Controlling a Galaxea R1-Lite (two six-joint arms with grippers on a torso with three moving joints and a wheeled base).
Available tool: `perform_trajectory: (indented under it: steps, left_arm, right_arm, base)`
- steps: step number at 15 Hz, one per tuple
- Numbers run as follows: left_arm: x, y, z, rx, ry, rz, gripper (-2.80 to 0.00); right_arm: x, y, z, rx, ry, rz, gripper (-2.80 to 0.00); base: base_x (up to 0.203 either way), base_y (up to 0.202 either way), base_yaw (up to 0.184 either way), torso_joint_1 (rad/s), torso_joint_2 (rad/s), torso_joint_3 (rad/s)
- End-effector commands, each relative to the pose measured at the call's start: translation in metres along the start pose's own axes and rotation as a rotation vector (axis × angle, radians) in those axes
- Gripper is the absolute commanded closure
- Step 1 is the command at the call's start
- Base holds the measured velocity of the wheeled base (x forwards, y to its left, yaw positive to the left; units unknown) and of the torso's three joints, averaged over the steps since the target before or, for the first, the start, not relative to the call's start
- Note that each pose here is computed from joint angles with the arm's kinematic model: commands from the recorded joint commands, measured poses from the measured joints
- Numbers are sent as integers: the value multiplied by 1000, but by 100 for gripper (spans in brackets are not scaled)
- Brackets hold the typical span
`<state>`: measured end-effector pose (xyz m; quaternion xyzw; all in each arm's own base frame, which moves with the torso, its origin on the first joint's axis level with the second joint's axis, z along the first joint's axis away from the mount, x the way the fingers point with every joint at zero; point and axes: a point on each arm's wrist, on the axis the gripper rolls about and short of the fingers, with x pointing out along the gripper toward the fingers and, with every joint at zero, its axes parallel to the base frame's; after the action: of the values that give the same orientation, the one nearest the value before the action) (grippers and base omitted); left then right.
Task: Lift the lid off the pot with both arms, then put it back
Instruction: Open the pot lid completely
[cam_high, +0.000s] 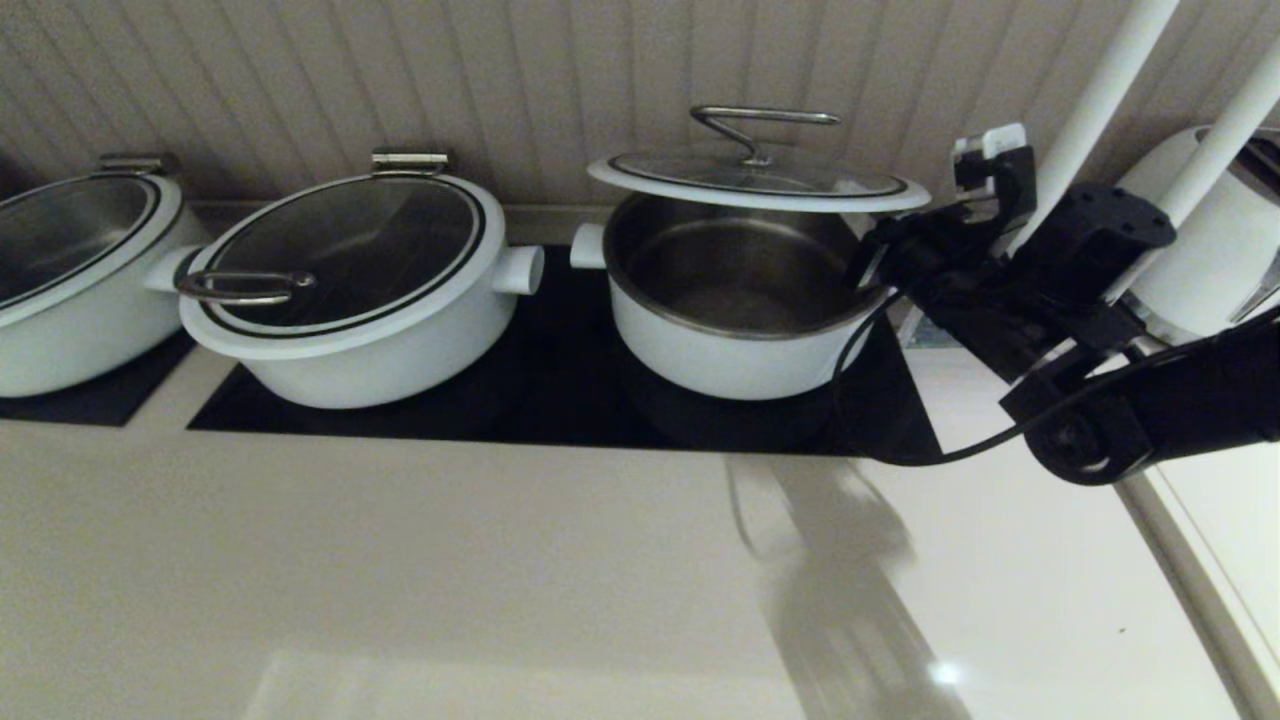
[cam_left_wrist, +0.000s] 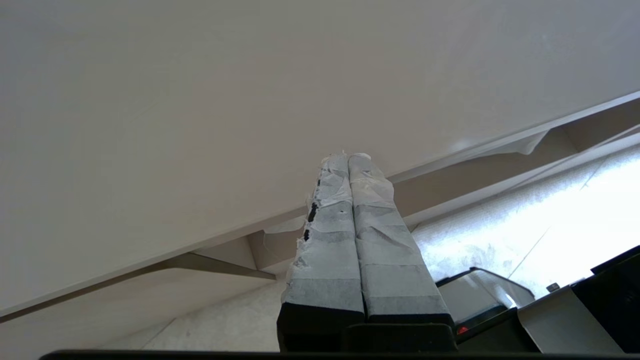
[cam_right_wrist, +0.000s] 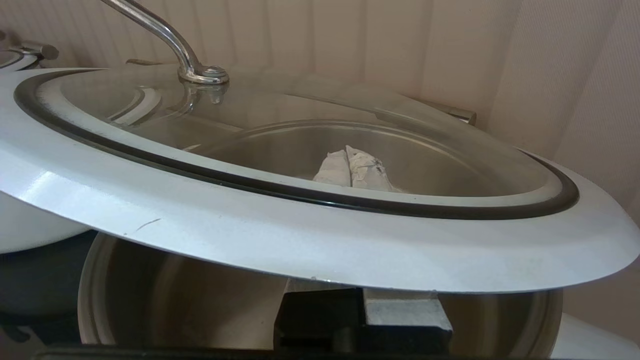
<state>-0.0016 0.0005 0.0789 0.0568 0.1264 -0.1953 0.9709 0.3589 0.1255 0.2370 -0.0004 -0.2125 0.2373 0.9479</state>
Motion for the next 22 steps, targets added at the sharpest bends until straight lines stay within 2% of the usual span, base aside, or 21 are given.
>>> perform_trajectory:
  steps: [1, 6, 10, 13, 15, 17, 19, 22]
  left_arm:
    - [0, 0, 0, 1, 5, 0, 0]
    - [1, 0, 0, -6, 8, 24, 0]
    - [1, 0, 0, -66, 23, 233, 0]
    - [1, 0, 0, -70, 25, 244, 0]
    - [0, 0, 0, -91, 24, 319, 0]
    - [-4, -3, -1, -96, -41, 385, 0]
    - [-8, -4, -3, -94, -94, 399, 0]
    - [-17, -9, -7, -74, -237, 405, 0]
  right_arm:
    - [0, 0, 1, 0, -7, 2, 0]
    - [0, 0, 1, 0, -8, 2, 0]
    - [1, 0, 2, -1, -13, 2, 0]
    - [1, 0, 2, -1, -13, 2, 0]
    - [2, 0, 4, -2, -17, 2, 0]
    - [1, -1, 4, -3, -19, 0, 0]
    - [2, -1, 5, -3, -22, 0, 0]
    - [6, -2, 7, -5, -31, 0, 0]
  base:
    - [0, 0, 0, 0, 0, 0]
    - [0, 0, 0, 0, 0, 0]
    - [0, 0, 0, 0, 0, 0]
    - [0, 0, 0, 0, 0, 0]
    - [0, 0, 0, 0, 0, 0]
    - [0, 0, 0, 0, 0, 0]
    - [0, 0, 0, 0, 0, 0]
    - [0, 0, 0, 0, 0, 0]
